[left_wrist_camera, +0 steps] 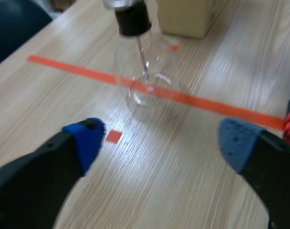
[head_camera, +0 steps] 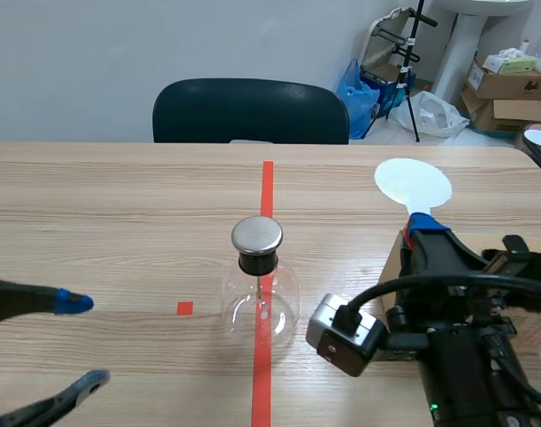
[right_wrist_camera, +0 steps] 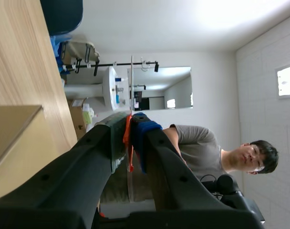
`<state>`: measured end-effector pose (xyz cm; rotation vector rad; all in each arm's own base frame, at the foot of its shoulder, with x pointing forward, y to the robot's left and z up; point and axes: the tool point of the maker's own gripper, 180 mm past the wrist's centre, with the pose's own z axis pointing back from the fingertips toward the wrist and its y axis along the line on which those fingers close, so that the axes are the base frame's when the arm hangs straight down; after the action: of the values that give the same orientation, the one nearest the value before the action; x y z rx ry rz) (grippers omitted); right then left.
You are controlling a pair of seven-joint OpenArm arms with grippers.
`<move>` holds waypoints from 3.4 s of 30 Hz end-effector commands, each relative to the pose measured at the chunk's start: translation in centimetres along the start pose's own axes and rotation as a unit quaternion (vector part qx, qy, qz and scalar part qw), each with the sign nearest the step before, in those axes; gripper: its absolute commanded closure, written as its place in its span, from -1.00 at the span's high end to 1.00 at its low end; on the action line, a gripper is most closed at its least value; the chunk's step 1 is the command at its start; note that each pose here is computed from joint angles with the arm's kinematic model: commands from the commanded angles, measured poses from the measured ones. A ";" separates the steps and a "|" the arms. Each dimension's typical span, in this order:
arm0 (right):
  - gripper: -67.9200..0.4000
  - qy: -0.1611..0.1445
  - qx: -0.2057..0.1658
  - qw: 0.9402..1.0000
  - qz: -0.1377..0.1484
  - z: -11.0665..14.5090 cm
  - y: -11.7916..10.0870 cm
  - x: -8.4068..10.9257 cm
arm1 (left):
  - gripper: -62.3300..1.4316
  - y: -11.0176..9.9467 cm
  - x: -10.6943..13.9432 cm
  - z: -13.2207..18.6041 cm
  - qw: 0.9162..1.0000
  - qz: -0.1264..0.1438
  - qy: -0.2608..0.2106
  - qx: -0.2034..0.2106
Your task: Do the electroscope experiment
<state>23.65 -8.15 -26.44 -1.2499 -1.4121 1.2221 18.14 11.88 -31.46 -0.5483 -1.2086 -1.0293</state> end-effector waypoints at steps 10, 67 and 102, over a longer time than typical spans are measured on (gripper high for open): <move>-0.96 -0.017 0.006 1.000 -0.009 -0.5 -0.2 1.7 | -0.87 3.5 -3.4 -3.4 0.998 0.054 -0.011 0.032; -0.96 -0.058 0.030 0.998 -0.001 -0.7 0.6 4.0 | -0.86 3.4 -3.3 -9.1 0.997 0.065 -0.040 -0.009; -0.96 -0.054 0.031 0.998 -0.001 -0.7 0.6 3.9 | -0.86 3.2 -3.4 -9.0 0.997 0.068 -0.041 -0.010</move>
<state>23.54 -4.07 -27.94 -1.1332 -1.4164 1.3654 24.92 7.60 -37.91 -0.6685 -1.1774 -0.9146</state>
